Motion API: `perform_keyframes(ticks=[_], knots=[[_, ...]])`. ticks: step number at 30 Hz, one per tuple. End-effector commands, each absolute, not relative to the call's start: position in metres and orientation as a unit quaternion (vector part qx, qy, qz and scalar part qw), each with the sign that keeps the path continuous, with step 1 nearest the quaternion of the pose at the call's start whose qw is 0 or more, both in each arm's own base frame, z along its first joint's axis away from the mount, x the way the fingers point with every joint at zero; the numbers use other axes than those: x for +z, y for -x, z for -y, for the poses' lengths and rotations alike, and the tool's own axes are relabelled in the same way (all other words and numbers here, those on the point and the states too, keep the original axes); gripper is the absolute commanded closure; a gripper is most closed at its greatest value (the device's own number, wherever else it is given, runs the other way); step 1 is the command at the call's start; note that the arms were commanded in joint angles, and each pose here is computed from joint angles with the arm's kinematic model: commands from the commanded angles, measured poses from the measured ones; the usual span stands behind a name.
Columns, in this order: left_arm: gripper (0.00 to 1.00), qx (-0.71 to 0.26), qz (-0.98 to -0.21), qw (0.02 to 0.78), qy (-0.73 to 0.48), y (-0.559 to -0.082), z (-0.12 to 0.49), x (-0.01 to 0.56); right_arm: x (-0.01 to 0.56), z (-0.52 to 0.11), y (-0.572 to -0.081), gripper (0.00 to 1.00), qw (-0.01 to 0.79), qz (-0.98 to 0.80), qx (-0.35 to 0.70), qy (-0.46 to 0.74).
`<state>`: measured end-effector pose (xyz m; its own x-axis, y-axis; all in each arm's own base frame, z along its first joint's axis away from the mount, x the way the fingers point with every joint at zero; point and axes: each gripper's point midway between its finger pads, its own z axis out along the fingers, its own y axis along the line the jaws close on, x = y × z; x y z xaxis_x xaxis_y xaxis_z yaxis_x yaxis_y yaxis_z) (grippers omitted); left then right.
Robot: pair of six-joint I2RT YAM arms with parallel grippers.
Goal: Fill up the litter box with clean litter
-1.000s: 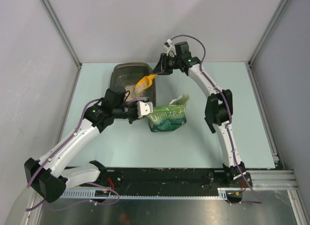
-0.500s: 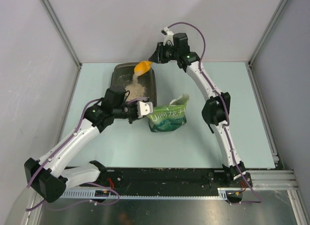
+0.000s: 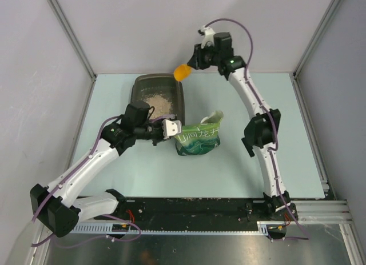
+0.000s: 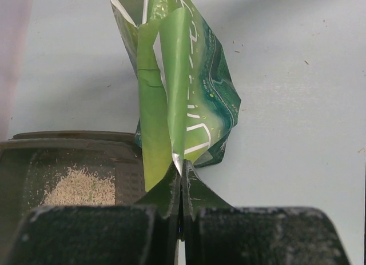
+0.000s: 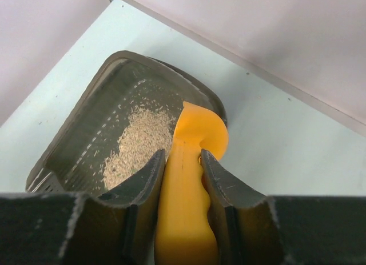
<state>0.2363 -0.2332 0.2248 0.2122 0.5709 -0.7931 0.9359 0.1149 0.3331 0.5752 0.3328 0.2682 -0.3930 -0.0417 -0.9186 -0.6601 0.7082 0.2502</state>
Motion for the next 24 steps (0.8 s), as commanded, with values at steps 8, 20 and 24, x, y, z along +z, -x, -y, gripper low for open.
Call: perform_keyframes(ticks=[8,20,24], knots=[[1.00,-0.223,-0.602,0.453,-0.619,-0.234,0.234,0.237,0.423,-0.204,-0.448,1.00,0.498,-0.714,0.418,0.259],[1.00,-0.268,-0.629,0.491,-0.539,-0.253,0.247,0.281,0.411,-0.174,-0.336,1.00,0.454,-0.731,0.389,0.329],[1.00,-0.285,-0.643,0.497,-0.509,-0.258,0.248,0.289,0.408,-0.165,-0.330,1.00,0.455,-0.731,0.362,0.356]])
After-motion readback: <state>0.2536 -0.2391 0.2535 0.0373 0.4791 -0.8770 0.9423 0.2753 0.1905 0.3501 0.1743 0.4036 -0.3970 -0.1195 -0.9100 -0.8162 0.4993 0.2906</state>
